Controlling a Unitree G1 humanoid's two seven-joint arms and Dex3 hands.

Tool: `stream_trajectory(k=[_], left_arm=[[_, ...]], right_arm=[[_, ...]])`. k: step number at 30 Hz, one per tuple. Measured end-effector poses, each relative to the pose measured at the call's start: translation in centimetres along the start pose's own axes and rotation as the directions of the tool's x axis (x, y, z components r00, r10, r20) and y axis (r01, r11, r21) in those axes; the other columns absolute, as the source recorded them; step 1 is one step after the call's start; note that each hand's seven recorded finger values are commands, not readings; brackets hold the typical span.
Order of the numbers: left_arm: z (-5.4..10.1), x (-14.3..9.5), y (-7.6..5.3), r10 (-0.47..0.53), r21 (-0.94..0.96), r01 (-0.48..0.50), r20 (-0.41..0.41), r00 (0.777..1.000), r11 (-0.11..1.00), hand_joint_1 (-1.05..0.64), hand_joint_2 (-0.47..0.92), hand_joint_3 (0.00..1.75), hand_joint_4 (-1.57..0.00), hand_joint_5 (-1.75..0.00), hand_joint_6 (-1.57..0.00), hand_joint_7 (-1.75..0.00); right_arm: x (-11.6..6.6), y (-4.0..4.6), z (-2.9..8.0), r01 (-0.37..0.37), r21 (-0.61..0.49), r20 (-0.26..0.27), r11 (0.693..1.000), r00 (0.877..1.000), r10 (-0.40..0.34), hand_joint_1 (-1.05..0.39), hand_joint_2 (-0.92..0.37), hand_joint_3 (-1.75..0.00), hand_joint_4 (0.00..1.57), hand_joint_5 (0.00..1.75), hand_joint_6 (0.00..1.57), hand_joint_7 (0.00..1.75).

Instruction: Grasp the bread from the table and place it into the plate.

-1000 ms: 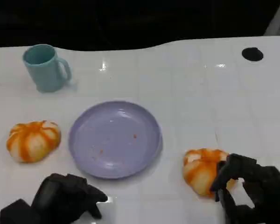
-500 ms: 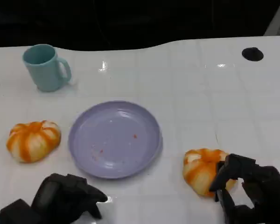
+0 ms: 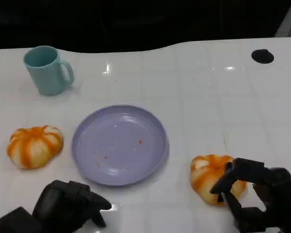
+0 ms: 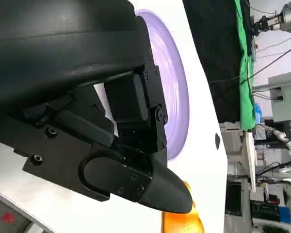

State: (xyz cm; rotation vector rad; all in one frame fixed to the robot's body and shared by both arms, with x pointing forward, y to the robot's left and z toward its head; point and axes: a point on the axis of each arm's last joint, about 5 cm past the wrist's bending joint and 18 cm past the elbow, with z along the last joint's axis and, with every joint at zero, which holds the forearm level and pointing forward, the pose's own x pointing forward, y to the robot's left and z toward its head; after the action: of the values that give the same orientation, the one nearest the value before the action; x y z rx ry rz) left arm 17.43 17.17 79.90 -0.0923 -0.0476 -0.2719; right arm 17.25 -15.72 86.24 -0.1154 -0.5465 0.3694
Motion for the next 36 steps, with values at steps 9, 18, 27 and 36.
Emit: stream_trajectory(k=[9,18,27,36], left_arm=[[0.1,0.2,-0.2,-0.005,-0.002,0.005,0.009,1.000,1.000,-1.05,0.92,0.07,-1.30,-1.03,-1.54,-0.30],[0.1,0.3,-0.3,-0.010,-0.005,0.010,0.002,1.000,1.000,-1.05,0.92,0.08,-1.30,-1.03,-1.53,-0.29],[0.1,0.4,-0.5,-0.013,-0.006,0.013,0.006,1.000,1.000,-1.05,0.92,0.07,-1.30,-1.02,-1.54,-0.29],[0.1,0.5,-0.6,-0.011,-0.006,0.011,0.007,1.000,1.000,-1.05,0.92,0.07,-1.30,-1.02,-1.54,-0.29]], right_arm=[[1.2,-2.79,3.4,-0.235,-0.348,-0.150,0.908,0.970,0.193,-0.54,-0.92,-0.11,0.13,0.63,0.28,0.25],[2.2,-4.32,6.7,-0.430,-0.543,-0.334,0.721,0.899,0.284,-0.62,-0.92,-0.07,0.01,0.32,0.22,0.01],[3.4,-3.81,7.5,-0.564,-0.679,-0.478,0.470,0.826,0.299,-0.67,-0.88,0.00,0.00,0.18,0.15,0.00],[4.7,-2.59,6.5,-0.613,-0.716,-0.534,0.333,0.789,0.304,-0.66,-0.87,0.00,0.03,0.22,0.16,0.01]])
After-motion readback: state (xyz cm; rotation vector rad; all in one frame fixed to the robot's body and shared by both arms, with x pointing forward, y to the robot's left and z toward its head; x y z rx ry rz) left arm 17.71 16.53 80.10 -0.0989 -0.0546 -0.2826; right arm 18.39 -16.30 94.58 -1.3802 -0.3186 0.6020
